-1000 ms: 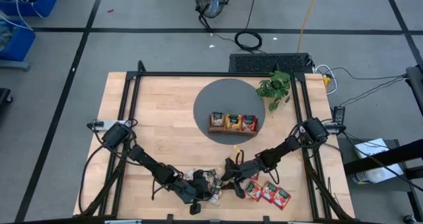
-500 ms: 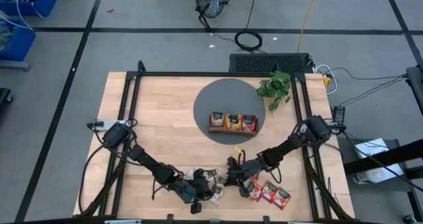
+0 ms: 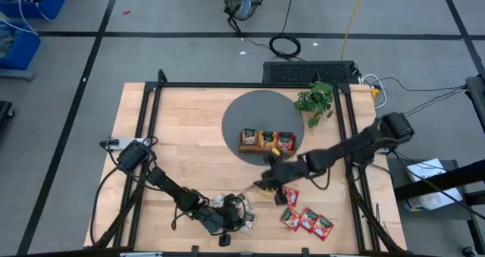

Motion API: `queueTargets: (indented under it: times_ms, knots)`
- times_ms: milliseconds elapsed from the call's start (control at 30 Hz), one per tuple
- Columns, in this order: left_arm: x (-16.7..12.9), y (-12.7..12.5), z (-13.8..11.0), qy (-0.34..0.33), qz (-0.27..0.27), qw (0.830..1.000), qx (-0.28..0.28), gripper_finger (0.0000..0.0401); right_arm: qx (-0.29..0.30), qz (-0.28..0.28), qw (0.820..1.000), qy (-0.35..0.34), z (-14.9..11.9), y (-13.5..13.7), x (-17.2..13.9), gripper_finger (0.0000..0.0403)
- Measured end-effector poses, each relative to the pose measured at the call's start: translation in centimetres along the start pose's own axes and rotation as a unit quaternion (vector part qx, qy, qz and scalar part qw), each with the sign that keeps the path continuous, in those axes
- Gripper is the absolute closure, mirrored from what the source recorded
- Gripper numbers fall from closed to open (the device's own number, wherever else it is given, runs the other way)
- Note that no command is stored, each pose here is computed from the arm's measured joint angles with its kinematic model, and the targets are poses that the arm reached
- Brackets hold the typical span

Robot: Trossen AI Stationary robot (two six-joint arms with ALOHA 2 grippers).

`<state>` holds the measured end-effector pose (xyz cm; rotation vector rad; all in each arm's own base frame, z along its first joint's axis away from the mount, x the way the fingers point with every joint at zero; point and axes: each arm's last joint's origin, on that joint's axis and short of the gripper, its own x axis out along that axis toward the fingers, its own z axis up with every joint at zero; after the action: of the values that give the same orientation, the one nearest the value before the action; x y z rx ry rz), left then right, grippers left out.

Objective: Pick & Place Tea
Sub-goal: Put the brown tea bag into the left section of the wooden organiser

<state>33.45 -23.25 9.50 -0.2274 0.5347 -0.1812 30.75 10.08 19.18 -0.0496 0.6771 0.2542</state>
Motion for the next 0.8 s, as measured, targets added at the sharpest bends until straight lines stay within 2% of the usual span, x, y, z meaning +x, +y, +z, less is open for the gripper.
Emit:
queueTargets:
  times_ms: [200, 400, 800]
  knots:
    - [-0.1, -0.3, 0.2, -0.015, -0.01, 1.0, 0.01, 0.0368, -0.038, -0.051, 0.994, 0.087, 2.0, -4.5, -1.7, 0.0402]
    - [-0.2, -0.9, 0.4, -0.031, -0.022, 0.999, 0.026, 0.0368, -0.065, -0.115, 0.989, 0.068, 2.6, -8.4, -2.1, 0.0403]
    - [-0.2, -0.7, 0.4, -0.027, -0.018, 0.999, 0.038, 0.0368, -0.064, -0.152, 0.983, 0.083, 2.3, -12.5, -2.6, 0.0403]
